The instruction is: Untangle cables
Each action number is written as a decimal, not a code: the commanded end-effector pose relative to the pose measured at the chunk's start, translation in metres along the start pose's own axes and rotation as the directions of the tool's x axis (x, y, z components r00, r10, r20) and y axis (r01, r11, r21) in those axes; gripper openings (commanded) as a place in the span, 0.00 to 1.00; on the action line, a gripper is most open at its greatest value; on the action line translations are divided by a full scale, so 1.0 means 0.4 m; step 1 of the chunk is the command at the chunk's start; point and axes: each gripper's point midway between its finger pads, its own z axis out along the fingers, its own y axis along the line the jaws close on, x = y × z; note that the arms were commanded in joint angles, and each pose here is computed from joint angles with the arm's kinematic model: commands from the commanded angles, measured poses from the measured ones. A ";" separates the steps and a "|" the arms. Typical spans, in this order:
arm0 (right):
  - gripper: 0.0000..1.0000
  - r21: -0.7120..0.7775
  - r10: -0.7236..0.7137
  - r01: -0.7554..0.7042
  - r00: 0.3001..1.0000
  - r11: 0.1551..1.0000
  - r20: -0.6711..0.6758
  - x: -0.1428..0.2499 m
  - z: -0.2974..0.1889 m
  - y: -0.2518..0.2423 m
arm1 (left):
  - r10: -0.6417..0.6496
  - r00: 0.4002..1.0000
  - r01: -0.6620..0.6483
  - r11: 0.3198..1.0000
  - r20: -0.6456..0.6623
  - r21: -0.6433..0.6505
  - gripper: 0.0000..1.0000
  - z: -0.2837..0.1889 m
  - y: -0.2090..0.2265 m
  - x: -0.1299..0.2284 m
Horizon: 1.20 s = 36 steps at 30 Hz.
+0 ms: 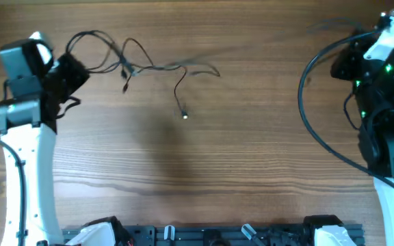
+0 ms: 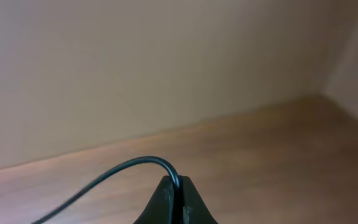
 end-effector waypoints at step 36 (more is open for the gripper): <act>0.80 -0.397 -0.176 -0.480 0.442 0.782 -0.880 0.673 0.094 0.313 | 0.167 0.877 -0.082 0.976 -0.451 0.203 1.00 0.181 -0.168 0.326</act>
